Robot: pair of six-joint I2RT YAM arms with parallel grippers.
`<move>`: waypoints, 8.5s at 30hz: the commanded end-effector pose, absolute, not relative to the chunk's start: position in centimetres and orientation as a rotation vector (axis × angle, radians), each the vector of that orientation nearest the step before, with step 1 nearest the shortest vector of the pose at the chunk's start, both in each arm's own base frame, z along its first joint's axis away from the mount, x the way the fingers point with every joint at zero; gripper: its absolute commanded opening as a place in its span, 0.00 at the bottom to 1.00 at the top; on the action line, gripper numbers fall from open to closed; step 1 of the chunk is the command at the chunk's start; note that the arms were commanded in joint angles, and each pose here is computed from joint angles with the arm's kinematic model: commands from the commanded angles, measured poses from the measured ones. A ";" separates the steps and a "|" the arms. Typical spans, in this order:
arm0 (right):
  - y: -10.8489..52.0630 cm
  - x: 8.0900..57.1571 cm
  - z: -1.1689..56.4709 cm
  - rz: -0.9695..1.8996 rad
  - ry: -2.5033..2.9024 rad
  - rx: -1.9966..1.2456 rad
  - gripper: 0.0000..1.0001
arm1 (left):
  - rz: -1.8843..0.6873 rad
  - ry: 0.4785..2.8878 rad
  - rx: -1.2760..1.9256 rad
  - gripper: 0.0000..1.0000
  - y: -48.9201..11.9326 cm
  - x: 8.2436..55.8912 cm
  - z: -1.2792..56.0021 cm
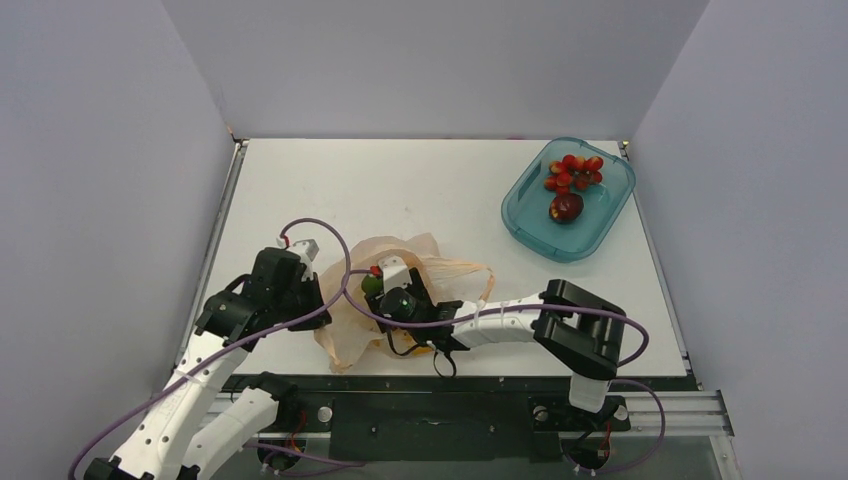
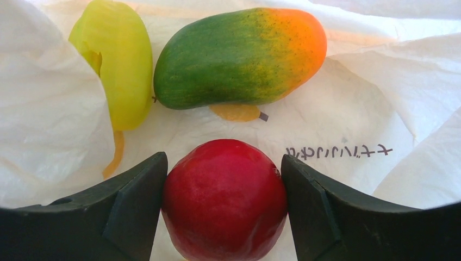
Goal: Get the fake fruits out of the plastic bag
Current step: Take out the fake fruit from the plastic bag, then place the fake fruit in the bin, then take out the fake fruit from the plastic bag, then place the fake fruit in the bin.
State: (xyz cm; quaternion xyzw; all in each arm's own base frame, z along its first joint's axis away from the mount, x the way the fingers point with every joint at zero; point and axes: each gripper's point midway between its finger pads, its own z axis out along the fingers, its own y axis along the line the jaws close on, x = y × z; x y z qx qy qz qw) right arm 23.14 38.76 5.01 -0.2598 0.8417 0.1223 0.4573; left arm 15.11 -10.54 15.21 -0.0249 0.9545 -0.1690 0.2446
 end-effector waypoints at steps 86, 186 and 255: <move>3.2 46.4 16.6 -0.221 1.991 0.522 0.67 | -0.412 2.445 -0.074 0.00 -10.3 17.6 16.9; 49.0 34.2 3.5 0.532 2.067 -0.133 0.89 | -0.720 2.535 -0.116 0.00 -14.4 14.7 15.7; 19.6 30.8 30.8 0.380 1.615 0.184 0.00 | -0.393 2.376 -0.104 0.00 -10.3 17.8 17.7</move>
